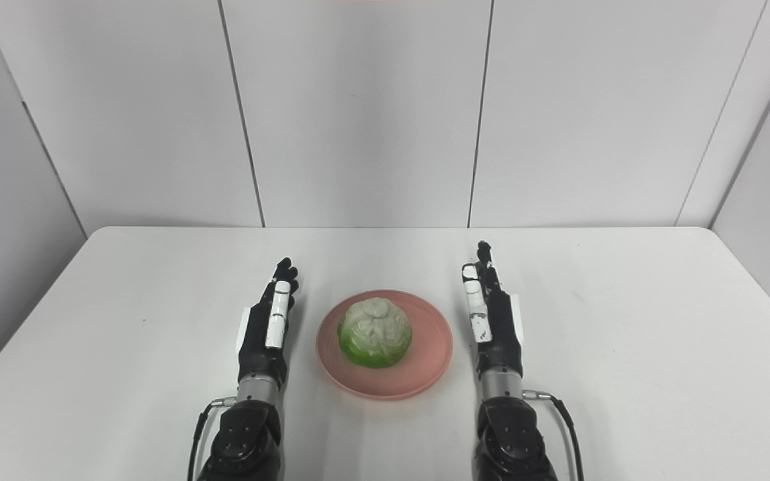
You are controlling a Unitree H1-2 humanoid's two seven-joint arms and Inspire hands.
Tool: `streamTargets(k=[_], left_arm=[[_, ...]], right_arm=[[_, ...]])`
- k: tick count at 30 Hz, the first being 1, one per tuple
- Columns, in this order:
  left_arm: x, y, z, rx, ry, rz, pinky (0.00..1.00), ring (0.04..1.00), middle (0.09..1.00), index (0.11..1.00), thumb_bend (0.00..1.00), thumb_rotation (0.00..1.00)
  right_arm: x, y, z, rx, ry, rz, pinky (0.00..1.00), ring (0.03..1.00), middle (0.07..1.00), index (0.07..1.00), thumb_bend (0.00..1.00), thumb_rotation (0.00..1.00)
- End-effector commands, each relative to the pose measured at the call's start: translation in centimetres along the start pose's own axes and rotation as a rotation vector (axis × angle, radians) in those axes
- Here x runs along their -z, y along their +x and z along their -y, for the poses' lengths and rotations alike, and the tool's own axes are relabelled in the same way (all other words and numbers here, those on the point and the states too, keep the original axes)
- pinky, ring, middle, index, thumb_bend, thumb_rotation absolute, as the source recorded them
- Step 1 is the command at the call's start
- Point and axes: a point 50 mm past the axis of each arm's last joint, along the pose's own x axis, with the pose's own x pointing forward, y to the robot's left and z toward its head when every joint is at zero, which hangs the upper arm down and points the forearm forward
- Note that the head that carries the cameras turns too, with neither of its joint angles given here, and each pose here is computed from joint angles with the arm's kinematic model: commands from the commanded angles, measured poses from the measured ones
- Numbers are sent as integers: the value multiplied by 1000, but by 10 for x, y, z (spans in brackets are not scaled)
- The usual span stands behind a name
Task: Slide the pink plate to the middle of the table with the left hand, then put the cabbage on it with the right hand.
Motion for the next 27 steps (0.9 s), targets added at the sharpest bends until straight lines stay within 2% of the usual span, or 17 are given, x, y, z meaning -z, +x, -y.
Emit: streamTargets(k=[1, 4, 13, 19, 27], left_arm=[[-11, 5, 0, 1, 21, 48, 985, 946, 936, 901, 665, 931], [-11, 6, 0, 3, 19, 53, 986, 949, 938, 906, 660, 939], [-12, 5, 0, -5, -4, 95, 970, 933, 920, 890, 642, 902], [-12, 5, 0, -4, -7, 95, 971, 935, 918, 890, 629, 901], [-11, 5, -1, -3, -6, 77, 979, 936, 922, 891, 624, 907]], right_arm=[[14, -10, 3, 20, -15, -83, 1000, 990, 987, 957, 786, 1000], [10, -9, 1, 26, -13, -114, 993, 991, 996, 959, 762, 1000], [8, -9, 1, 28, -19, -136, 979, 983, 995, 951, 716, 1000], [7, -9, 0, 36, -11, -135, 945, 976, 983, 944, 678, 1000], [7, -13, 0, 41, -7, -145, 951, 971, 979, 936, 688, 1000]])
